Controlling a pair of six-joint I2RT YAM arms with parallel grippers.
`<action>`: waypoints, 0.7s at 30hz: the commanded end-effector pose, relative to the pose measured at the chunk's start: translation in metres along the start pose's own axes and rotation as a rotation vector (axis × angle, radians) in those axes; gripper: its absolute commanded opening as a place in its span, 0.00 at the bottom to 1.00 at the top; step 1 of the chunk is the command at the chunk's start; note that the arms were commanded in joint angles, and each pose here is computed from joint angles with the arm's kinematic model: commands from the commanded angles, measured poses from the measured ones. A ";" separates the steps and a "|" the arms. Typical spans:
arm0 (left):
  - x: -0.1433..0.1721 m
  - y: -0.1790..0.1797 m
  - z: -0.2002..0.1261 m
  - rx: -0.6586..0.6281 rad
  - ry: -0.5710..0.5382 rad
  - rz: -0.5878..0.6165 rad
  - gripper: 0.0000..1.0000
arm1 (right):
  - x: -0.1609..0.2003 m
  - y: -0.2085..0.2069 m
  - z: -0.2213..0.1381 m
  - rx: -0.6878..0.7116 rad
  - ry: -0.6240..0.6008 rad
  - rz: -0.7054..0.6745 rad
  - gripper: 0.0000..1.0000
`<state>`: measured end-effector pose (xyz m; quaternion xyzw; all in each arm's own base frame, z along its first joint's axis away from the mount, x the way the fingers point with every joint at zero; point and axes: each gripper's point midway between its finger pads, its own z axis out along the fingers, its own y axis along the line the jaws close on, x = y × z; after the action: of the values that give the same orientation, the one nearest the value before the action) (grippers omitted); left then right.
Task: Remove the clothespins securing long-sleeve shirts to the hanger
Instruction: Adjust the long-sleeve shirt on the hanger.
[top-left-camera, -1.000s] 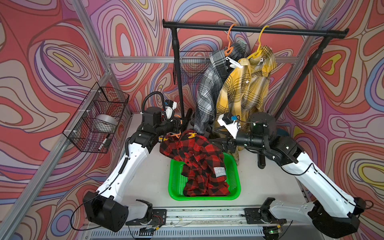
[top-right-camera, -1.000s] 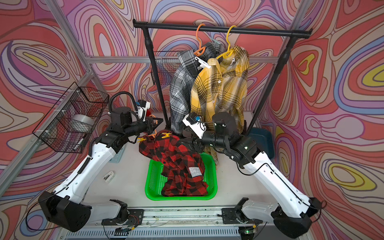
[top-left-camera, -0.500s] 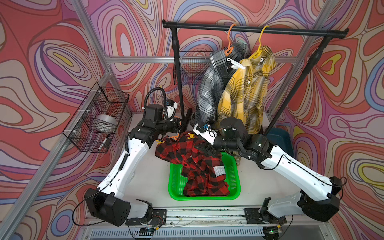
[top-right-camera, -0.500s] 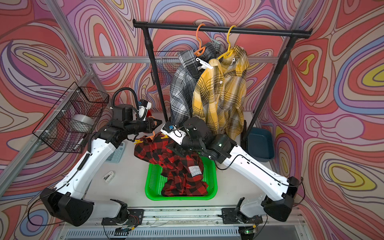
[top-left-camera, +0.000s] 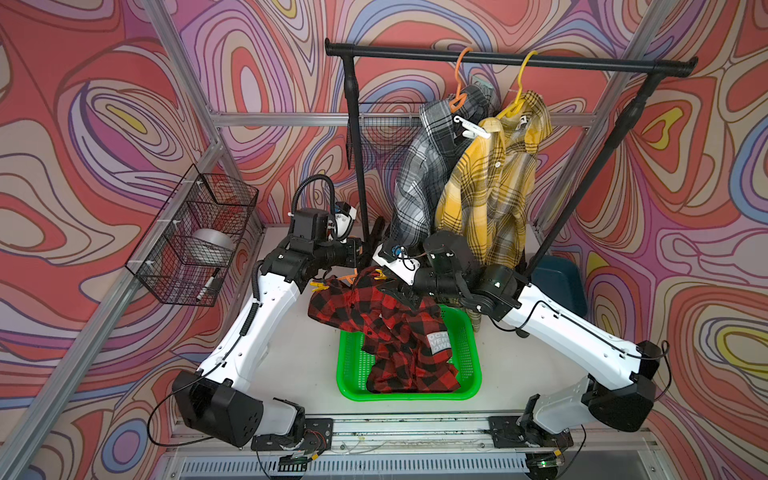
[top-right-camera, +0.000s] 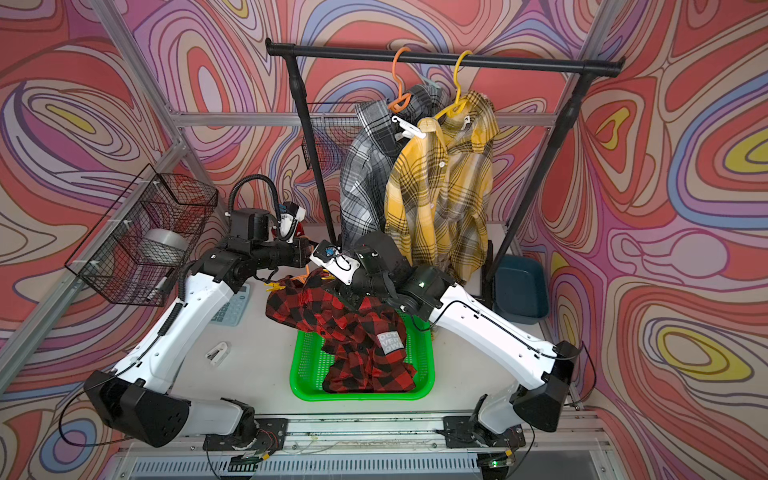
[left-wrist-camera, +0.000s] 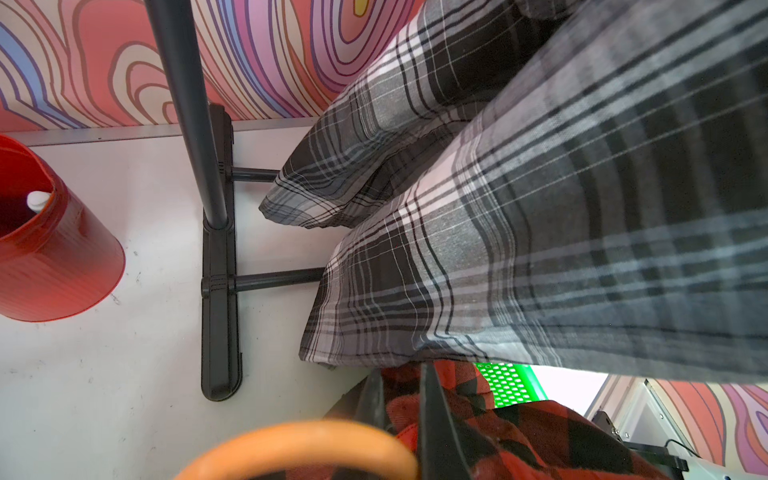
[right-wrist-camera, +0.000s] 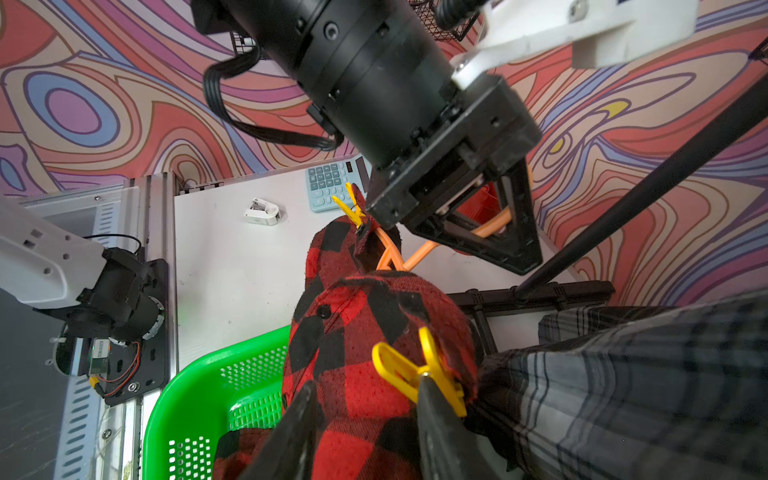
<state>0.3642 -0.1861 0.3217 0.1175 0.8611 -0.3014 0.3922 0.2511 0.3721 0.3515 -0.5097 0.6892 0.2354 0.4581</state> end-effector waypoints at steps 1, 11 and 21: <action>-0.006 -0.005 -0.005 0.013 -0.003 0.019 0.00 | -0.013 0.000 0.004 -0.006 -0.036 -0.015 0.41; -0.005 -0.005 -0.005 0.012 -0.002 0.027 0.00 | -0.008 -0.011 0.012 0.053 -0.018 -0.020 0.41; -0.004 -0.004 -0.005 0.009 0.005 0.031 0.00 | -0.011 -0.015 0.013 0.068 -0.013 -0.040 0.52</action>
<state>0.3635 -0.1855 0.3200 0.1233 0.8622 -0.2973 0.3911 0.2669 0.3764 0.3510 -0.5043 0.6903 0.2083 0.4752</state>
